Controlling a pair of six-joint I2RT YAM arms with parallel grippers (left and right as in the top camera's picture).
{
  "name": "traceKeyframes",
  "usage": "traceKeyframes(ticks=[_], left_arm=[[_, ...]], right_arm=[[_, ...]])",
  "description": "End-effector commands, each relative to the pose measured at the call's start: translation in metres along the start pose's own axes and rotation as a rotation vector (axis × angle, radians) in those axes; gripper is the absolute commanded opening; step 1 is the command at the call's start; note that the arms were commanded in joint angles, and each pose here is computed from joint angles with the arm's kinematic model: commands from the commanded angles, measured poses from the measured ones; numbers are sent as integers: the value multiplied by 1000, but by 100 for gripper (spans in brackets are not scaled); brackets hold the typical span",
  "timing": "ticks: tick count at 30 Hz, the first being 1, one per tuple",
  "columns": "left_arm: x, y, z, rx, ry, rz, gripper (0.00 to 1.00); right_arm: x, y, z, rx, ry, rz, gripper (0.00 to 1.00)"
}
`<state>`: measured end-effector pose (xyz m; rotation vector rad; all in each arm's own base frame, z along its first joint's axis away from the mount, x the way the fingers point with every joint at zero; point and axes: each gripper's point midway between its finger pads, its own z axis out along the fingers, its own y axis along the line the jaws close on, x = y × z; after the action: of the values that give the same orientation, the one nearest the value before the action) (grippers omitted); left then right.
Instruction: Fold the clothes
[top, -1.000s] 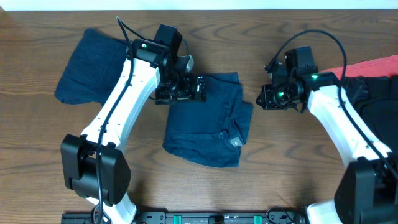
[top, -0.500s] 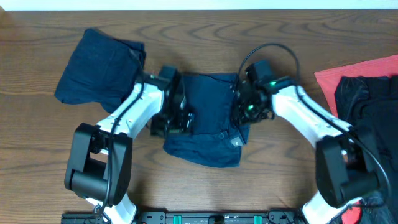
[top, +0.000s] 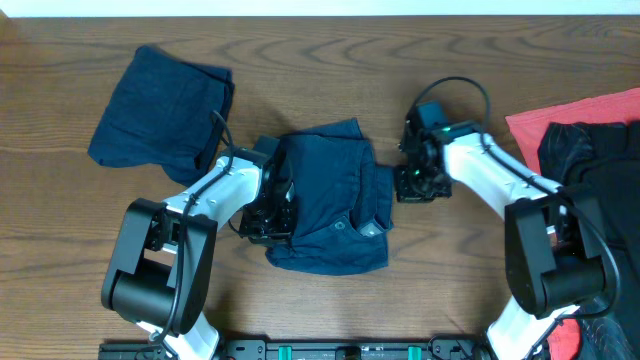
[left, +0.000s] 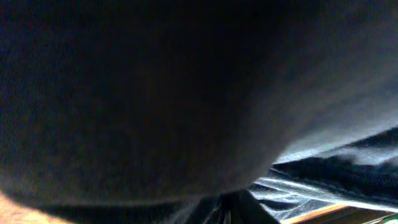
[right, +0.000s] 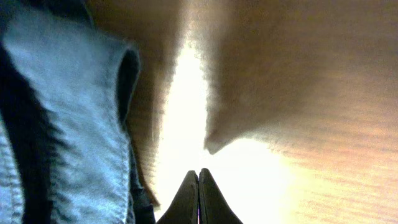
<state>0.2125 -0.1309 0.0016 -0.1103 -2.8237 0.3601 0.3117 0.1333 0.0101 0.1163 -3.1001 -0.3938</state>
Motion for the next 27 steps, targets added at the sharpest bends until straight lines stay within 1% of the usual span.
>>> traceKeyframes(ticks=[1, 2, 3, 4, 5, 7, 9, 16, 19, 24, 25, 26, 27], left_arm=[[3, 5, 4, -13, 11, -10, 43], [3, 0, 4, 14, 12, -9, 46], [3, -5, 3, 42, 14, -7, 52], [2, -9, 3, 63, 14, -5, 56], [1, -13, 1, 84, 13, -3, 58], [-1, -18, -1, 105, 7, 1, 60], [-4, -20, -4, 109, -2, 5, 63], [-5, -22, -6, 116, -3, 6, 65], [-3, -21, -6, 114, 7, 2, 66], [-1, -21, -6, 111, 12, 0, 66], [-1, -21, -6, 111, 12, 0, 67], [-1, -20, -5, 108, 11, 0, 69], [-1, -20, -5, 108, 11, 0, 70]], right_arm=[[-3, 49, -30, -322, -59, -216, 15], [-4, 63, -41, -405, -88, -266, 21], [-5, 73, -52, -469, -117, -301, 27], [-8, 82, -62, -516, -147, -320, 31], [-11, 89, -70, -553, -177, -341, 35], [-14, 99, -77, -594, -203, -362, 36], [-15, 102, -73, -576, -197, -344, 37], [-2, 96, -19, -367, -69, -239, 33], [4, 80, 6, -255, -4, -124, 29], [11, 79, 19, -268, 49, -106, 27], [11, 81, 19, -281, 49, -111, 24], [11, 87, 17, -317, 49, -134, 17], [12, 99, 12, -392, 45, -184, 14]])
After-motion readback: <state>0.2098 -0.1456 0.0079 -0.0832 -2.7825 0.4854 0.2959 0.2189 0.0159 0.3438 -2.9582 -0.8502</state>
